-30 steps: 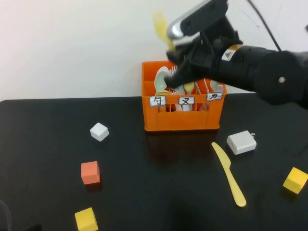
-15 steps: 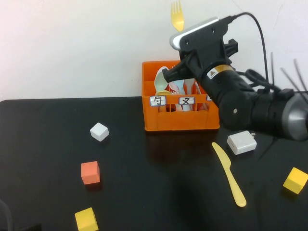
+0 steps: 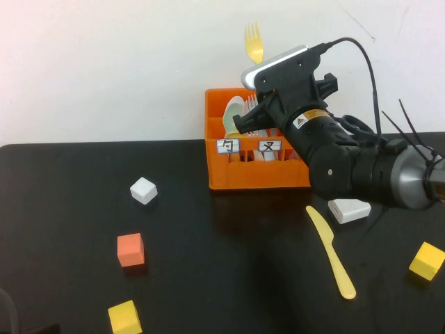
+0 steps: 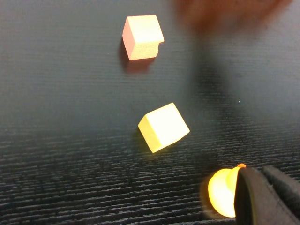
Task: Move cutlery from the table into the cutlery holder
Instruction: Place the fork on the box, then pick up the knife
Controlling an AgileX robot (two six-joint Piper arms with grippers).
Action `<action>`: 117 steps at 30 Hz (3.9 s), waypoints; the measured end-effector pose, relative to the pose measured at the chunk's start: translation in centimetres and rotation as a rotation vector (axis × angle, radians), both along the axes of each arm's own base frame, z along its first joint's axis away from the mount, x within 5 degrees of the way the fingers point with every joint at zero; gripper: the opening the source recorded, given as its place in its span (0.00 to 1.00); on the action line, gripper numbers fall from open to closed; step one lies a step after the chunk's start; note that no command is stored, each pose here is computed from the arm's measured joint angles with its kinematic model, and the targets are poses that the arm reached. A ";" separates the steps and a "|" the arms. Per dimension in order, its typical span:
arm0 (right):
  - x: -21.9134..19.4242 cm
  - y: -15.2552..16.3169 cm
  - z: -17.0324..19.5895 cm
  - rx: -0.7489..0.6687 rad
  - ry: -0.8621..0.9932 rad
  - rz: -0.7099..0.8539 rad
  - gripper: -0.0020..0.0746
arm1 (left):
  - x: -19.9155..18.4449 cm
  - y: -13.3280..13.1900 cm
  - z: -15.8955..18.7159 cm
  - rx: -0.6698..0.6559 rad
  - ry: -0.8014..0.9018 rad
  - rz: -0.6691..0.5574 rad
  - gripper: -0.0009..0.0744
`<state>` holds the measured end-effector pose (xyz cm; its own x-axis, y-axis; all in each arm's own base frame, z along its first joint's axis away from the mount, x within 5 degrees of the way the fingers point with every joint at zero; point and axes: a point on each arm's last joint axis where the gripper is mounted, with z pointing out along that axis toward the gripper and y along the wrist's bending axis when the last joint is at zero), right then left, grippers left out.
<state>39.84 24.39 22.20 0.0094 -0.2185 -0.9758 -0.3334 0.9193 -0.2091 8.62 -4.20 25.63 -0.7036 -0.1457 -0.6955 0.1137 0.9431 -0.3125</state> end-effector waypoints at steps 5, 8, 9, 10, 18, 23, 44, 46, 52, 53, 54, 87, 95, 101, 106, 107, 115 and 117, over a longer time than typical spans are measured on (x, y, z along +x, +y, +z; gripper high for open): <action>0.0 -0.1 0.0 0.000 0.001 -0.002 0.20 | 0.0 0.0 0.0 0.000 0.000 0.000 0.01; 0.1 -0.1 -0.1 0.006 0.004 -0.004 0.20 | 0.0 0.0 0.0 0.000 0.000 0.000 0.01; 0.2 -0.3 -0.1 0.015 0.007 -0.009 0.20 | 0.0 0.0 0.0 0.000 0.000 0.000 0.01; 0.3 -0.4 -0.1 0.025 0.011 -0.012 0.20 | 0.0 0.0 0.0 0.000 0.000 0.000 0.01; 0.7 -1.0 -0.4 0.045 0.029 -0.001 0.20 | 0.0 0.0 0.0 0.000 0.000 0.000 0.01; 0.7 -0.8 -0.9 0.028 0.047 0.013 0.20 | 0.0 0.0 0.0 0.000 0.000 0.000 0.01; 1.4 -1.9 -1.1 0.037 0.058 -0.004 0.20 | 0.0 0.0 0.0 0.001 0.000 0.000 0.01; 1.4 -1.9 -1.1 0.038 0.059 -0.006 0.21 | 0.0 0.0 0.0 0.002 -0.001 -0.002 0.01; 1.4 -1.9 -1.1 0.103 0.085 -0.010 0.26 | 0.0 0.0 0.0 -0.007 0.005 -0.002 0.01; 1.4 -1.9 -1.1 0.102 0.086 -0.007 0.26 | 0.0 -0.1 0.0 -0.008 0.006 -0.002 0.01; 1.4 -1.9 -1.2 0.100 0.088 -0.005 0.27 | 0.0 -0.1 0.0 -0.010 0.007 -0.002 0.01; -5.9 -3.4 9.0 -0.123 0.401 0.259 0.05 | -0.1 -0.1 0.0 -0.015 0.011 -0.002 0.01; -8.5 -4.3 7.2 -0.281 0.662 0.334 0.03 | -0.1 -0.1 0.0 -0.017 0.012 -0.003 0.01; -9.9 -6.0 2.8 -0.354 0.833 0.235 0.03 | -0.2 -0.1 -0.1 -0.019 0.029 -0.002 0.01; -11.0 -7.1 0.0 -0.424 0.938 0.188 0.03 | -0.3 -0.1 -0.4 -0.018 0.047 0.000 0.01; -11.0 -7.2 -0.5 -0.439 0.955 0.184 0.03 | -0.3 -0.1 -0.5 -0.018 0.048 0.000 0.01; -10.5 -6.9 -3.9 -0.462 1.061 0.153 0.27 | -0.3 -0.1 -0.5 -0.020 0.052 0.000 0.01; -10.3 -6.9 -4.9 -0.455 1.098 0.131 0.44 | -0.3 -0.1 -0.5 -0.020 0.052 0.000 0.01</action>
<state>29.50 17.53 17.27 -0.7331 -0.6053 -0.3102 -0.6228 0.7807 -0.0517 8.32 -4.33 25.12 -0.7385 -0.1597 -0.6551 0.0965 0.9365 -0.3371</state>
